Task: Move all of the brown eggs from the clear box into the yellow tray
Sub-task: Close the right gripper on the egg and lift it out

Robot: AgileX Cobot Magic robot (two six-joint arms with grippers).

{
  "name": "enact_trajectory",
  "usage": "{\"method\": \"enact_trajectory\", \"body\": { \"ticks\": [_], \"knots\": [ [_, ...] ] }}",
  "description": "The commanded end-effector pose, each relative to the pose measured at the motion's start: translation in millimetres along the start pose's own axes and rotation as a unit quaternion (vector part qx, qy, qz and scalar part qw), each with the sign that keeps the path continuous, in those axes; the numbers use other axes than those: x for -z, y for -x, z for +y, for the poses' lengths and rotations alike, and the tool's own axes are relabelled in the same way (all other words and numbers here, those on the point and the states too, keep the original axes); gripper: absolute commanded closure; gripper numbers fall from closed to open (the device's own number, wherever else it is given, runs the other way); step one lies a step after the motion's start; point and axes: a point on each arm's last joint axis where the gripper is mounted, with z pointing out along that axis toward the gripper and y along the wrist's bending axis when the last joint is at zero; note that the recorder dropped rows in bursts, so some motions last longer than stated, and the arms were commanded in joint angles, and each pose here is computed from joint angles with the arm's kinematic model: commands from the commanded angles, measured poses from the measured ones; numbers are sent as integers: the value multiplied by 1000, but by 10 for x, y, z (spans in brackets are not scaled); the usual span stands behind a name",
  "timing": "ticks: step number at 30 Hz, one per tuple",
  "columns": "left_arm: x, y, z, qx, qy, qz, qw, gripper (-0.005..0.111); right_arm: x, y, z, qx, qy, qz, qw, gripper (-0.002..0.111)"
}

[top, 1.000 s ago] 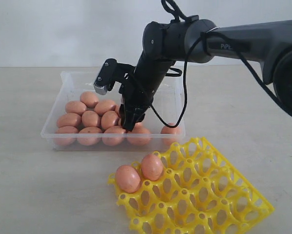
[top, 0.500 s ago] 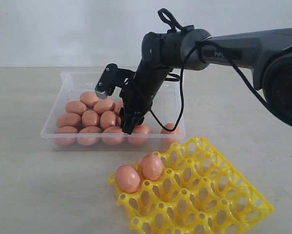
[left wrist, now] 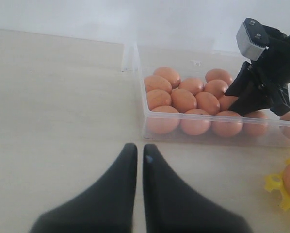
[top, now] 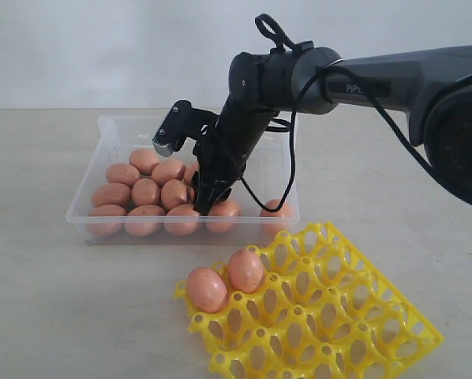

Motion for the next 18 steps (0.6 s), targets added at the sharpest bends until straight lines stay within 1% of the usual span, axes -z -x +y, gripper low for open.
{"method": "enact_trajectory", "body": {
  "ticks": [1, 4, 6, 10, 14, 18],
  "knots": [
    [-7, -6, 2, -4, 0, 0, 1000, 103, 135, 50, -16, 2, -12, -6, 1000, 108],
    [-7, -6, 2, -4, 0, 0, 1000, 103, 270, 82, -6, -17, -9, -6, 1000, 108],
    [-7, -6, 2, -4, 0, 0, 1000, 103, 339, 81, 21, -27, 3, 3, 1000, 108],
    [-7, -6, 2, -4, 0, 0, 1000, 103, 375, 56, 56, -40, 19, 21, 999, 108],
    [-7, -6, 2, -4, 0, 0, 1000, 103, 373, 77, 34, -72, 8, 9, 997, 108],
    [-7, -6, 2, -4, 0, 0, 1000, 103, 374, 128, 0, -107, -8, -21, 994, 108]
  ]
}}
